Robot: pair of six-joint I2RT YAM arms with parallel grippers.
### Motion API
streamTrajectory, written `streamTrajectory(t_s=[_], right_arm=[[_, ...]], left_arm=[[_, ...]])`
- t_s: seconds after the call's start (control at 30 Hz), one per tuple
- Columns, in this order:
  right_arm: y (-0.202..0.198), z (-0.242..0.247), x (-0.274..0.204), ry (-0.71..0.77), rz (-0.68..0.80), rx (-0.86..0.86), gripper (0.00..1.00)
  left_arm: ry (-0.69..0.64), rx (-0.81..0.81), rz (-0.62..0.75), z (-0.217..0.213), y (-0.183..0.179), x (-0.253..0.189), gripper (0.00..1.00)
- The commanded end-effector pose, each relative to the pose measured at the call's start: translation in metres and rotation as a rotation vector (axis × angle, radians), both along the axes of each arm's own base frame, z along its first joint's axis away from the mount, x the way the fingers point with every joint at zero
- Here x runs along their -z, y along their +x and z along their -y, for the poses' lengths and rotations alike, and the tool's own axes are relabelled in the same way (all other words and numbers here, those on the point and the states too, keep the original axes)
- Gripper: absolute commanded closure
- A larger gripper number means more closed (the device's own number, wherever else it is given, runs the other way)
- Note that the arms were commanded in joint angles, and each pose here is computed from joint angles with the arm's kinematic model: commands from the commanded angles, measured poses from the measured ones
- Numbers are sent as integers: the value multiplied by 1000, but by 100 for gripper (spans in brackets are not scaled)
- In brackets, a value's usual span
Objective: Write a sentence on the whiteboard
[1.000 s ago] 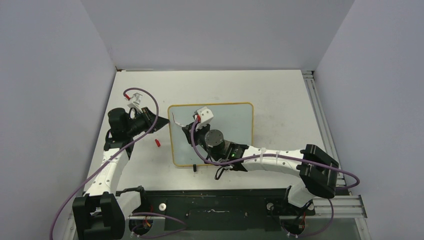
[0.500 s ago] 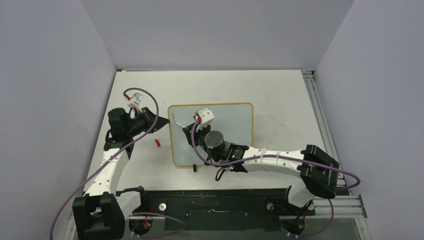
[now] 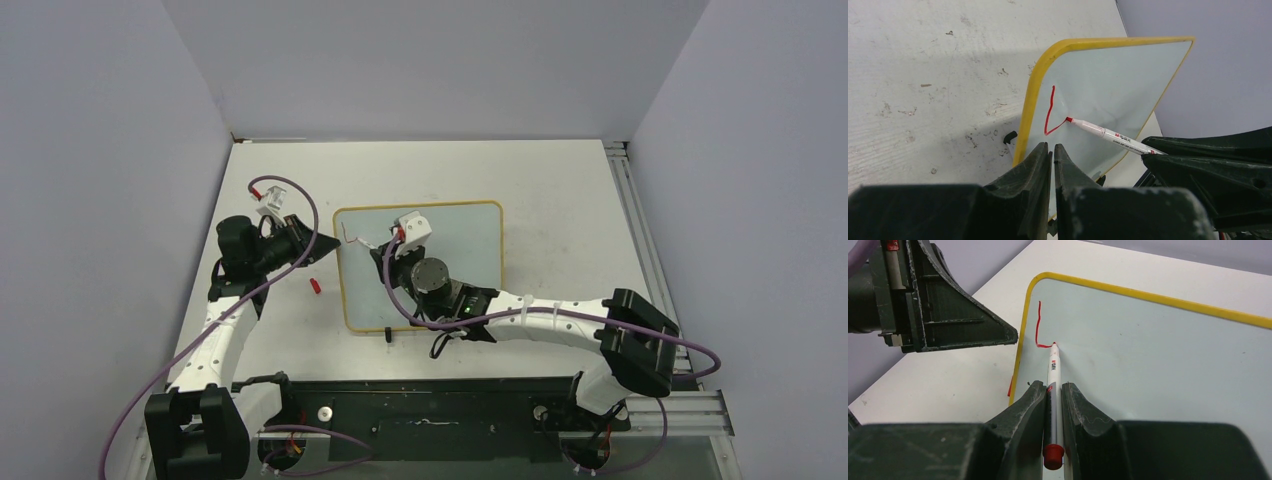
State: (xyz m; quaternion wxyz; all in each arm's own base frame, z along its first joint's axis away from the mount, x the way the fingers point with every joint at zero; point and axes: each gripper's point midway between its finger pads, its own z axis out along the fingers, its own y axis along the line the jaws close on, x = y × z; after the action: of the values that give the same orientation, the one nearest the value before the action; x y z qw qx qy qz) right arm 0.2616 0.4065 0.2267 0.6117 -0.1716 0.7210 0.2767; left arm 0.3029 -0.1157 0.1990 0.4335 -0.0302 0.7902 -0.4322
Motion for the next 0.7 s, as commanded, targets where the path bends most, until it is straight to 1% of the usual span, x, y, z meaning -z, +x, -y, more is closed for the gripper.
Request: streamTrajectory(t_s=[0.0, 0.33, 0.37, 0.53, 0.67], right_arm=[[11, 6, -51, 97, 67, 46, 95], [13, 5, -52, 97, 73, 41, 95], [14, 5, -52, 98, 73, 44, 95], [15, 5, -55, 104, 76, 46, 95], [17, 4, -56, 102, 79, 47, 95]], left_arm=[[4, 31, 73, 3, 2, -23, 94], [1, 30, 64, 3, 4, -21, 93], [2, 29, 63, 3, 4, -21, 93], [25, 4, 56, -1, 5, -17, 80], [28, -3, 45, -2, 6, -16, 79]])
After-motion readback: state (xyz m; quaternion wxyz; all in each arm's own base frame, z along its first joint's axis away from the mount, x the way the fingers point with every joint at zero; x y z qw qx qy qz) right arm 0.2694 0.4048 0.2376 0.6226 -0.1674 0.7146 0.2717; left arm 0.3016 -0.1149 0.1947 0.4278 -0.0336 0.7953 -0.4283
